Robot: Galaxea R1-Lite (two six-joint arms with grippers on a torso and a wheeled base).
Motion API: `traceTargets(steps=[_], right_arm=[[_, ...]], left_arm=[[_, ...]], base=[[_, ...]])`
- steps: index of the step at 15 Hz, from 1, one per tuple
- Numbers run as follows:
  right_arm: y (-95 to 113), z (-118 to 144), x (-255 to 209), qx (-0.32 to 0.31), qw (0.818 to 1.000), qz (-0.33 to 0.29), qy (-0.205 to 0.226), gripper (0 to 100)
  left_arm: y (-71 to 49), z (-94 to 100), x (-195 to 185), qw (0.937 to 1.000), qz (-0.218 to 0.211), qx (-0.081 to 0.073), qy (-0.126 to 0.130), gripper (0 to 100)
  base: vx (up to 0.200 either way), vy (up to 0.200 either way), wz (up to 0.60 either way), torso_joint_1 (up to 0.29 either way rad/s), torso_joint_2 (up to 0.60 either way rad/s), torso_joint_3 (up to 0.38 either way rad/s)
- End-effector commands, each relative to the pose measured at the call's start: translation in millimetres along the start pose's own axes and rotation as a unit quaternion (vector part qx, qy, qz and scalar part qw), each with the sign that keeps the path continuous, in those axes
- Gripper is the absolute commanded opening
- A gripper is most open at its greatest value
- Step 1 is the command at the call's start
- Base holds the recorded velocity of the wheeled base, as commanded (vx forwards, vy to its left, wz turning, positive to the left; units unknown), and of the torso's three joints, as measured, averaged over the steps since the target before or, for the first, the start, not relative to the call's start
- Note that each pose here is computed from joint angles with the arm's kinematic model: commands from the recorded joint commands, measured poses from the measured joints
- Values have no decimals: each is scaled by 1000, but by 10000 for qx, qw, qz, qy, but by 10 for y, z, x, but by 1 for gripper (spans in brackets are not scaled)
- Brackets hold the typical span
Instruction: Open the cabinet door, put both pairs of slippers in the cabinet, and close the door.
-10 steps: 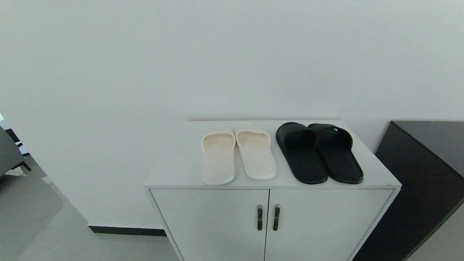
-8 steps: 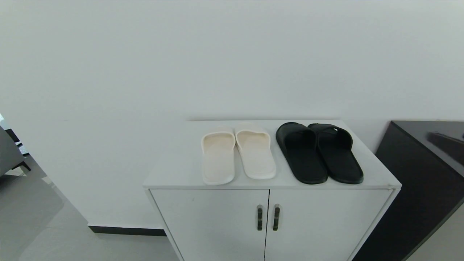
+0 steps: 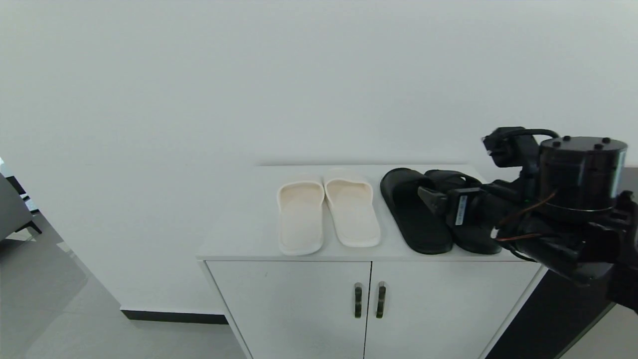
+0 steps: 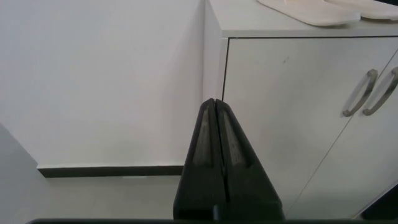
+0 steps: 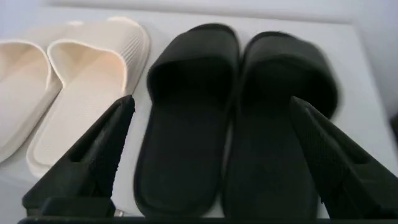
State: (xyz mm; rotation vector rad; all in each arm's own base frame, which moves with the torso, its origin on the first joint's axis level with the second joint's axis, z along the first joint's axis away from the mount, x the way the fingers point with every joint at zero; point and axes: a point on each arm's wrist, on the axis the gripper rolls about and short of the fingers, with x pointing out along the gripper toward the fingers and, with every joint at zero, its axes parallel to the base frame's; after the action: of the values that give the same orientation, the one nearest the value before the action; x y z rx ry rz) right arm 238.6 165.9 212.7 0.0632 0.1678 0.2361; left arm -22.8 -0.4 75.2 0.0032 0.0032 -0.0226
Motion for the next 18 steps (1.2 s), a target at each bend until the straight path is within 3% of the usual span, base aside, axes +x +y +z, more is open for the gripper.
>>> traceTargets(steps=[1,9,16,17,18], right_arm=[[95,-178,348,-127,9994,-173,278,100],[-118,-260,903,-101,9963,-780,340,100],[-52,-263,1155,-78,9967,-774,241,100],[-44,-278,1188,-81,9966,-782,247,0],[-44,-272,1233,-60,9966,-794,217,0]], left_arm=[[0,0,0,10000,5,-1,-1,0],[0,0,0,10000,-2,-8,-1,0],[0,0,1,10000,-2,-16,7,0],[0,0,1,10000,-2,-16,7,0],[0,0,1,10000,-2,-24,7,0]], base=[[0,0,0,0,0,0],[0,0,0,0,0,0],[0,0,0,0,0,0],[0,0,0,0,0,0],[0,0,0,0,0,0]])
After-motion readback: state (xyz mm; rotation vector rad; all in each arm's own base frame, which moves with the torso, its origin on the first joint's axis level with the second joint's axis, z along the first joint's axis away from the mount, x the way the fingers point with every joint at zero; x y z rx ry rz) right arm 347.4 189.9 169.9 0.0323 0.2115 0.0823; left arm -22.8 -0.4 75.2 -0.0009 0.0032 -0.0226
